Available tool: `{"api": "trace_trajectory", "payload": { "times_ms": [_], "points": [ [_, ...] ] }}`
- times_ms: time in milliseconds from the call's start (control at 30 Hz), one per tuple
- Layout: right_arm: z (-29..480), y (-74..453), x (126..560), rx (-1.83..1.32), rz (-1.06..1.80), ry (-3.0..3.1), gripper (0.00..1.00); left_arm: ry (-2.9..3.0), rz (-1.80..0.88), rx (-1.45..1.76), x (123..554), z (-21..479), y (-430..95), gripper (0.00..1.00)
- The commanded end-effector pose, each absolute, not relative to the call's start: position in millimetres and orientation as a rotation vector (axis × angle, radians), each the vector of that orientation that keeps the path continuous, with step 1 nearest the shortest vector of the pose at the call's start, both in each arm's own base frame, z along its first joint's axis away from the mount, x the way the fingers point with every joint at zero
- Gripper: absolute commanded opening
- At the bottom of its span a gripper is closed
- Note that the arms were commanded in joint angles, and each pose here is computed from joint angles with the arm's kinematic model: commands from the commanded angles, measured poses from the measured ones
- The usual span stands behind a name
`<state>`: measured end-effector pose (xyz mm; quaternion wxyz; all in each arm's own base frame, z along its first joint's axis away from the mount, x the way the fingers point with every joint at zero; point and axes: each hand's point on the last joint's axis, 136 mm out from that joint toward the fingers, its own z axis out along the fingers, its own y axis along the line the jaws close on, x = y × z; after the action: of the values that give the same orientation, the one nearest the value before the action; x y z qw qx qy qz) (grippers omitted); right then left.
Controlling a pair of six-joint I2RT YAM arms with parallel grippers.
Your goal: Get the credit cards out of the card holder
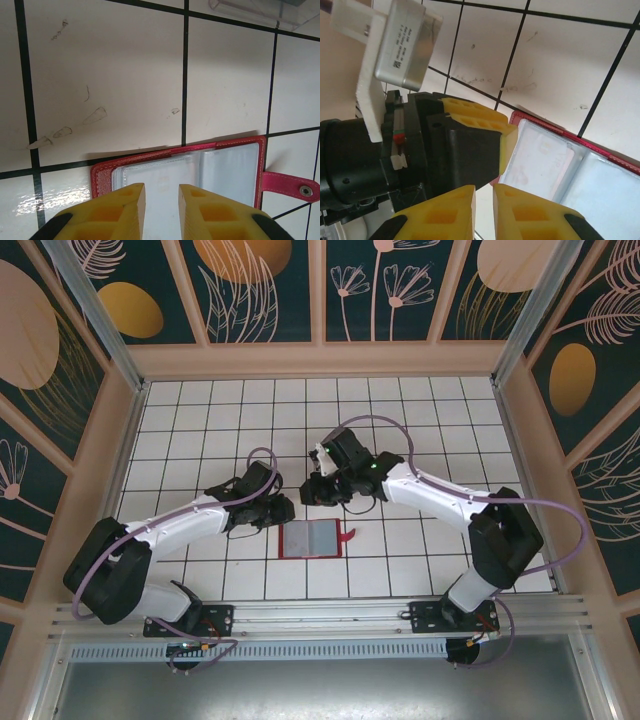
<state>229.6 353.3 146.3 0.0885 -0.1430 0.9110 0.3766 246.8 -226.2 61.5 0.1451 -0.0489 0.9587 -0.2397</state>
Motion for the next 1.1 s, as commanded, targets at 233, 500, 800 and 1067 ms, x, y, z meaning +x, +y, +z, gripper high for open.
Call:
{"api": "trace_trajectory", "payload": {
  "times_ms": [233,500,800,1067],
  "points": [
    [131,352,215,-0.367,1.099,2.754,0.17,2.766,-0.714,-0.140,244,59,-228,0.25],
    [115,357,203,-0.356,1.065,2.809,0.17,2.769,-0.717,-0.222,245,51,-202,0.25],
    [92,370,187,-0.362,1.003,2.899,0.16,2.757,-0.694,-0.304,249,47,-166,0.25],
    [73,393,179,-0.397,0.954,2.941,0.16,2.768,-0.666,-0.343,251,41,-149,0.25]
  ]
}}
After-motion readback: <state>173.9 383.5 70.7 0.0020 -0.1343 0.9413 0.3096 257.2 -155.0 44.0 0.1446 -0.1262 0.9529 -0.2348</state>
